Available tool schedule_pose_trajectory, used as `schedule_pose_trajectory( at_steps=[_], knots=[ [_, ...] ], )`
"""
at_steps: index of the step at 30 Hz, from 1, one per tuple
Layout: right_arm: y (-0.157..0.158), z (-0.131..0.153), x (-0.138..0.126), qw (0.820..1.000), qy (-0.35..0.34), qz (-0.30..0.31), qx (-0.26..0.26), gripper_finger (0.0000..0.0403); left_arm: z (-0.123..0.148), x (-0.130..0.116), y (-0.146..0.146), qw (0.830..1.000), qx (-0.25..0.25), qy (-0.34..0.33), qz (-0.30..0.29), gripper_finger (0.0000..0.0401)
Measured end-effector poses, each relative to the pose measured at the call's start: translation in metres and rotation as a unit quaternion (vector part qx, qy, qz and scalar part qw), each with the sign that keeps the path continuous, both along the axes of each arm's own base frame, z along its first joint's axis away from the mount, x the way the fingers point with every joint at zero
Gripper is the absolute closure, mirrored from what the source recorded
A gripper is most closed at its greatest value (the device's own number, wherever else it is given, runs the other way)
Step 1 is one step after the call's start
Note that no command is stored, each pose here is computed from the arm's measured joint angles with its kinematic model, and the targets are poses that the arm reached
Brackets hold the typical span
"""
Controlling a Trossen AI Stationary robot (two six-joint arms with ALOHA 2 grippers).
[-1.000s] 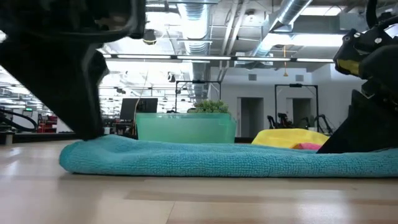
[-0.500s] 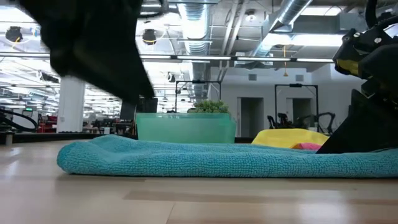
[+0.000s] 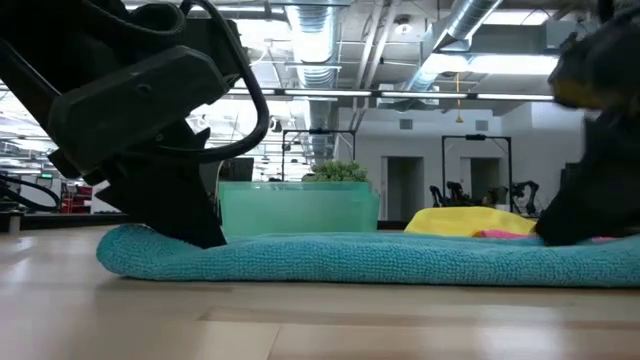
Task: Fold microfiber towels
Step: Fold the blue micro fiber cloth
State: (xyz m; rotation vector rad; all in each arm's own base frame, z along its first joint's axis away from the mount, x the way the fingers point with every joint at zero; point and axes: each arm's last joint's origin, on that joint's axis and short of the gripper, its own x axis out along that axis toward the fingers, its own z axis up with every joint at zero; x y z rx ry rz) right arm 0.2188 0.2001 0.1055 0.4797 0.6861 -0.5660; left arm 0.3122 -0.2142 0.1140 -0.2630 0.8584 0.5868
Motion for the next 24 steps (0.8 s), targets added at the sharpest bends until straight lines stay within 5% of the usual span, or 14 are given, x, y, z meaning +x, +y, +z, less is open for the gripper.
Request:
schedule_pose_trajectory(
  at_steps=[5,10,15,24],
  knots=[
    [-0.013,0.035,-0.013,0.991,0.016,-0.082,0.108,0.0277,0.000,0.001,0.000,1.000,-0.005,-0.005,0.003,0.0371],
    [-0.022,0.054,-0.013,0.980,0.026,-0.097,0.170,0.0220,0.002,0.002,-0.002,1.000,-0.013,-0.011,0.008,0.0365],
    [-0.026,0.049,-0.005,0.972,0.063,-0.103,0.199,0.0155,0.003,0.003,-0.003,1.000,-0.029,-0.009,0.008,0.0335],
    [-0.019,0.021,-0.002,0.961,0.106,-0.140,0.216,0.0143,0.003,0.003,-0.004,0.999,-0.039,-0.007,0.009,0.0290]
  ],
)
